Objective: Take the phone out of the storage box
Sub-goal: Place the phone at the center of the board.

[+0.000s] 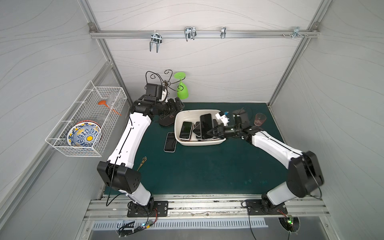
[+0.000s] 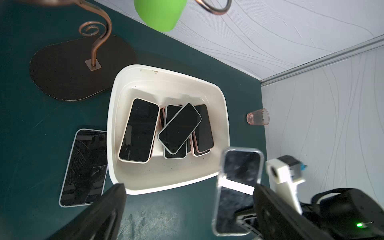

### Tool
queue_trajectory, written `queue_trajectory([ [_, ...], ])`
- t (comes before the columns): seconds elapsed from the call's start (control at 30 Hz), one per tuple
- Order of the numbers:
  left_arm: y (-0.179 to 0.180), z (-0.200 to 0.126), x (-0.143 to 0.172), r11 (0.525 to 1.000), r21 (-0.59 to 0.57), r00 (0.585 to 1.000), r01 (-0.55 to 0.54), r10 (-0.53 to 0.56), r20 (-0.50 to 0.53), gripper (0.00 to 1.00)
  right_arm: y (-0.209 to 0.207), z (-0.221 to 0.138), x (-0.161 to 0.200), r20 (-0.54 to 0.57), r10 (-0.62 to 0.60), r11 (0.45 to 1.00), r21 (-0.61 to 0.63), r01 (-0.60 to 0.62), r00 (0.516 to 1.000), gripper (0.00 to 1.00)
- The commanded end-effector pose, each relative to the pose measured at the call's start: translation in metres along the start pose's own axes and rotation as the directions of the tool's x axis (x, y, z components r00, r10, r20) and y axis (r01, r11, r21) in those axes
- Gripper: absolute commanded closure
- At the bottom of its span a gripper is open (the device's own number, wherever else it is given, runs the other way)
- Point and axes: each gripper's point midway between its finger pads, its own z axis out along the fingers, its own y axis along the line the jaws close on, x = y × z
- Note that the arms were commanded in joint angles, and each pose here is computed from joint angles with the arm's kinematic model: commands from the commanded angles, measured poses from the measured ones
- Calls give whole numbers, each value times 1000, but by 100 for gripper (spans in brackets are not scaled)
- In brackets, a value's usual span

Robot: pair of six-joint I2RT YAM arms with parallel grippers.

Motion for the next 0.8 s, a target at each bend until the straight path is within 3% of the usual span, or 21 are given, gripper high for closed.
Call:
queue_trajectory([
  [0.0, 6, 10, 9, 1000, 21, 1000, -17, 17, -20, 0, -21, -61, 10, 17, 5, 991, 136, -8, 1000, 100],
  [0.17, 19, 29, 26, 1000, 17, 997, -7, 8, -74, 0, -80, -116, 14, 89, 64, 948, 307, -89, 994, 100],
  [0.37, 36, 30, 35, 999, -28, 995, -20, 18, -96, 0, -148, -111, 32, 14, 134, 890, 438, -126, 991, 100],
  [0.77, 51, 25, 35, 999, -38, 996, -12, 8, -94, 0, -206, -78, 15, -41, 205, 915, 362, -177, 978, 100],
])
